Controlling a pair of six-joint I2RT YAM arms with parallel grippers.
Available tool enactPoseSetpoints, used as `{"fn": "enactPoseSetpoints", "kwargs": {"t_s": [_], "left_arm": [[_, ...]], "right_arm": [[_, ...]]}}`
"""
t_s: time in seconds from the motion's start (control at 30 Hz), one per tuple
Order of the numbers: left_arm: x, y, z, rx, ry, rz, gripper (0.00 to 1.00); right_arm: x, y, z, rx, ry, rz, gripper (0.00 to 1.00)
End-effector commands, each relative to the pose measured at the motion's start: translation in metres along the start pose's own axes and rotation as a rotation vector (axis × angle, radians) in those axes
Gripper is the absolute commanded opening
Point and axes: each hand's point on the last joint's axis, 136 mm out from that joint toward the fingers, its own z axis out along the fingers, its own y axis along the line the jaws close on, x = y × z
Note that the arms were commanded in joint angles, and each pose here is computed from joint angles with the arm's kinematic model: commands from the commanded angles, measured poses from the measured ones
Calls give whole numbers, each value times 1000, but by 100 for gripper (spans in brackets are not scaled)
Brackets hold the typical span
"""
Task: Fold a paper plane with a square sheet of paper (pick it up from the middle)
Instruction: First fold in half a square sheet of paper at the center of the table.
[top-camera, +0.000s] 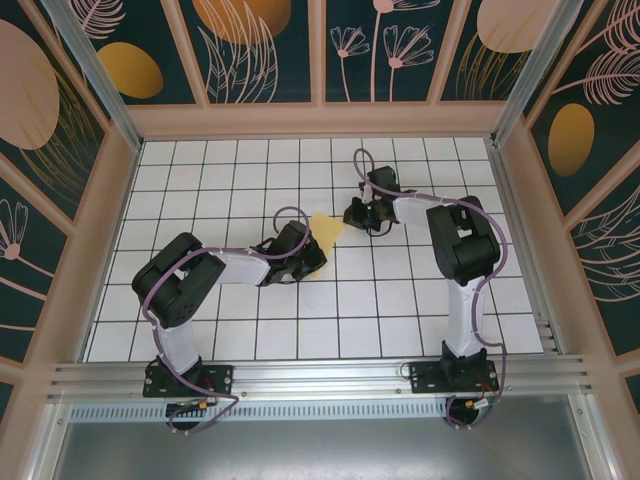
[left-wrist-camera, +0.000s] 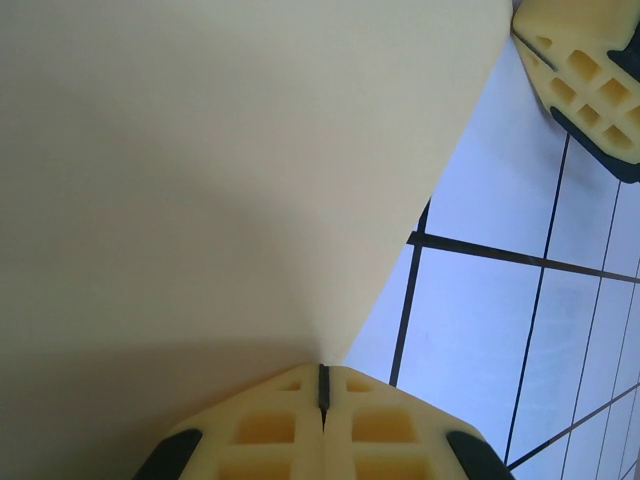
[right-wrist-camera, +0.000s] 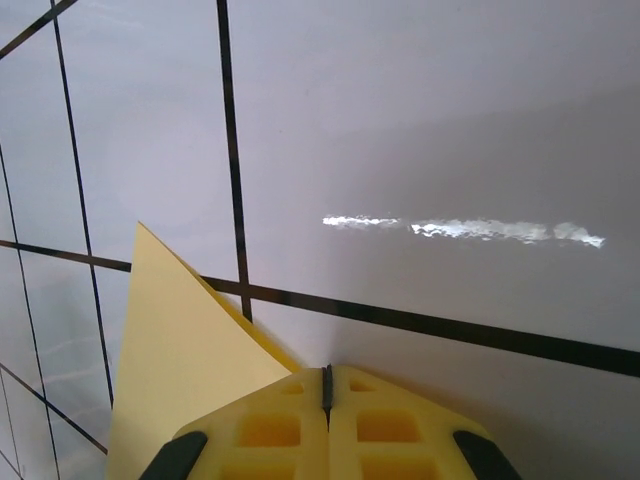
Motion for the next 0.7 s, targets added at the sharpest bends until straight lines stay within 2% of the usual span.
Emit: {"fn": "enactPoseSetpoints", "kwargs": {"t_s": [0.0,0.23,0.67], "left_arm": [[23,41,2,-126,83,-26,0],[21,36,3,-117,79,-15,0],[20,29,2,-112,91,16,0]], "right_arm": [[0,26,-16,-59,-26,-83,0],[34,54,-16,-122,23,-143,0],[67,20,18,-24,158,-114,0]]}}
